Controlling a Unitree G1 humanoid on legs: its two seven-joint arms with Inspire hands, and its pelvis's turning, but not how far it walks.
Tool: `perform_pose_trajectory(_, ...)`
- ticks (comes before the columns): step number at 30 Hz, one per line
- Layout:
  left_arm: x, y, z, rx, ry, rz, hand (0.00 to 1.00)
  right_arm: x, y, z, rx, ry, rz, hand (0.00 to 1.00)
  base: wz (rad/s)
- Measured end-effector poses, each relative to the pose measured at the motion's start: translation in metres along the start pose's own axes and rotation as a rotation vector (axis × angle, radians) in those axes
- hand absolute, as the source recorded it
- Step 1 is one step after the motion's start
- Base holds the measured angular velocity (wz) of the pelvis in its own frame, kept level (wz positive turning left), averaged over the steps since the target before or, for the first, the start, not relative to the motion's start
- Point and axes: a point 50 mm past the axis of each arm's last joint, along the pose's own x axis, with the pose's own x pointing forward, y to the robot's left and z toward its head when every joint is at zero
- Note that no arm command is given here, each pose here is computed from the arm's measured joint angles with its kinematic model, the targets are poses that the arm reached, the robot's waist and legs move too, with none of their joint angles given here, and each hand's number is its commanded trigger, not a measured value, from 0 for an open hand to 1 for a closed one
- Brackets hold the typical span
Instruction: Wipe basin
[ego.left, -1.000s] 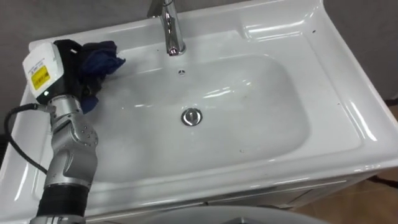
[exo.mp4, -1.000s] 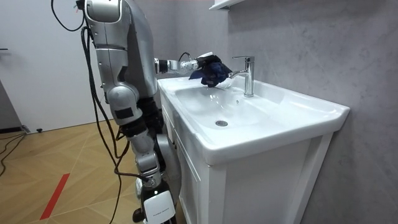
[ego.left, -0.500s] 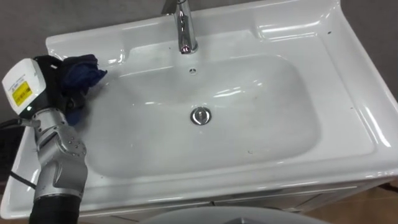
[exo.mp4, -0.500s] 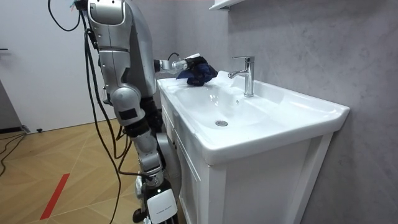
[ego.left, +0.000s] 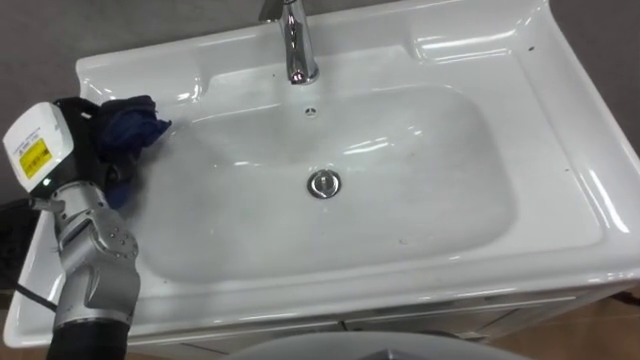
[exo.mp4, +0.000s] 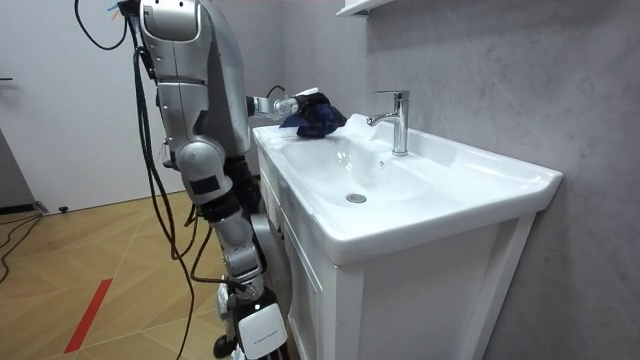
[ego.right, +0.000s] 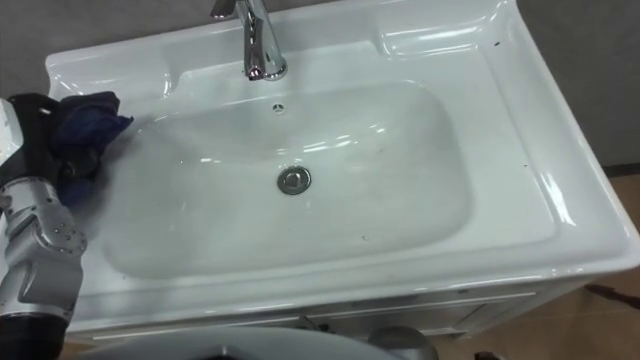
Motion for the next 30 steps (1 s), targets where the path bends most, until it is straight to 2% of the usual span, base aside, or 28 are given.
perform_pose_trajectory(30,-0.007,0.001,-0.016,0.032,0.058,0.011,1.00,0.000,0.002,-0.012,0.003,0.053,0.027,0.00,0.00)
